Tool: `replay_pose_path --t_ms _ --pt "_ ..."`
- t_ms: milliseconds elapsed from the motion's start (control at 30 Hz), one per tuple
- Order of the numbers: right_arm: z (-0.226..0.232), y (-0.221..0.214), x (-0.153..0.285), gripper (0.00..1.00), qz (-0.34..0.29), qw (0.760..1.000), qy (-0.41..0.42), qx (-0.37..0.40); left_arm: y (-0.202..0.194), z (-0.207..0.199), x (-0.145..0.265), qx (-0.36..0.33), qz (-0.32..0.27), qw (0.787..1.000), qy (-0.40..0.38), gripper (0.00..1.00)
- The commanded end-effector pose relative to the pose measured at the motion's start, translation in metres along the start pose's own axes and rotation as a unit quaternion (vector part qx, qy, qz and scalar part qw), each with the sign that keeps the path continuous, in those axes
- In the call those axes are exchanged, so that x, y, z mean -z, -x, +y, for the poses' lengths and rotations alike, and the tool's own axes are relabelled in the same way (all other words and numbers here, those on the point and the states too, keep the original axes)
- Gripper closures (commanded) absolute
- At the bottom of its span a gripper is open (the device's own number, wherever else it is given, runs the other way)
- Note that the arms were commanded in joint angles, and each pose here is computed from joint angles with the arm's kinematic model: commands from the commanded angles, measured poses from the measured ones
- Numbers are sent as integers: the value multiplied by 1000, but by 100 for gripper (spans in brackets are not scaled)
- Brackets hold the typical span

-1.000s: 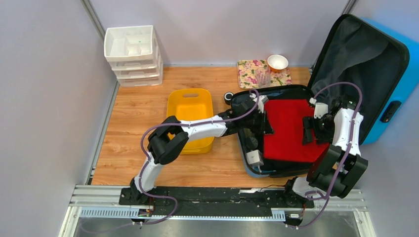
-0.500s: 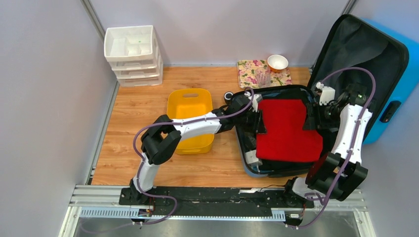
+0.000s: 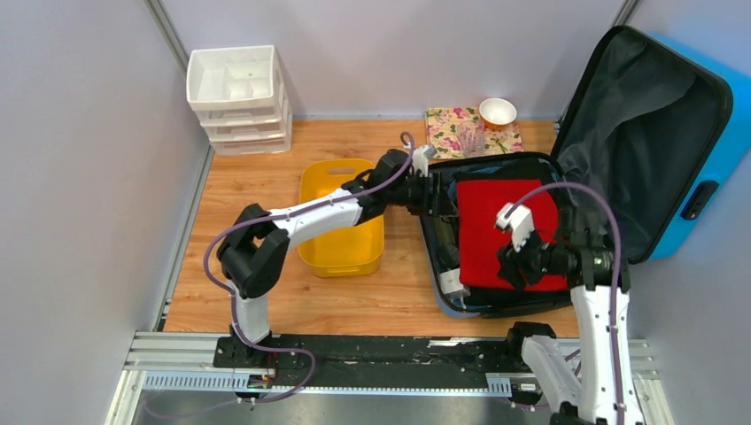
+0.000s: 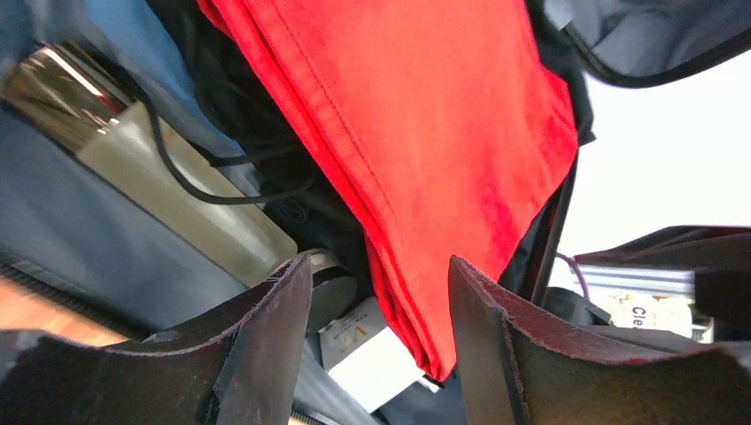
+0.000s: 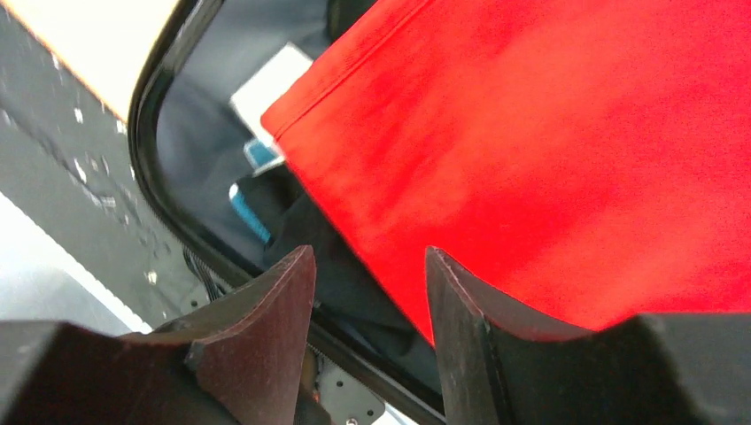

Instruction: Open, take out, and arrange the luggage

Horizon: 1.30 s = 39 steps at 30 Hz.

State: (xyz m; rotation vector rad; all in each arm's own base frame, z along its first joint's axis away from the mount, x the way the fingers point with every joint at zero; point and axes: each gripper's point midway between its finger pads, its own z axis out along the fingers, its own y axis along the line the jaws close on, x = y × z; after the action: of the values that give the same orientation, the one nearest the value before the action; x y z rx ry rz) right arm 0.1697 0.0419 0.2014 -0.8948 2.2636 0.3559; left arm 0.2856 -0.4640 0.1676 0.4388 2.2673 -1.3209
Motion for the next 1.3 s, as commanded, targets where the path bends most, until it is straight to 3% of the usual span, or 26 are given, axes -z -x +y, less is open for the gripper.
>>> replay_pose_path --t_ms 0,33,67,133,300,500,767,1100,1167,1267 --pt "-3 -36 -20 48 55 994 -38 91 22 -33 44 -31 -28 998 -36 32" --pt "-3 -41 -23 51 60 992 -40 102 13 -30 46 -26 -18 999 -36 30" --pt "0 -51 -32 52 74 989 -27 122 10 -29 48 -24 -14 999 -36 22" --pt "-1 -62 -33 53 87 986 -35 141 0 -27 53 -9 -5 999 -35 20" --pt "-17 -69 -36 52 90 977 -85 172 -5 -26 54 5 -8 999 -43 19" --pt "-18 -44 -18 54 64 979 -98 169 -2 -28 50 5 -10 999 -49 18" --pt "-22 -65 -23 55 112 970 -87 198 -1 -26 47 13 -15 999 -47 17" --pt "-18 -96 -40 43 146 967 -64 198 7 -21 45 5 -30 999 -29 14" --pt "-28 -90 -43 44 137 965 -89 204 6 -20 44 7 -28 999 -29 14" --pt "-46 -76 -42 57 118 963 -139 200 2 -18 43 22 -23 999 -26 14"
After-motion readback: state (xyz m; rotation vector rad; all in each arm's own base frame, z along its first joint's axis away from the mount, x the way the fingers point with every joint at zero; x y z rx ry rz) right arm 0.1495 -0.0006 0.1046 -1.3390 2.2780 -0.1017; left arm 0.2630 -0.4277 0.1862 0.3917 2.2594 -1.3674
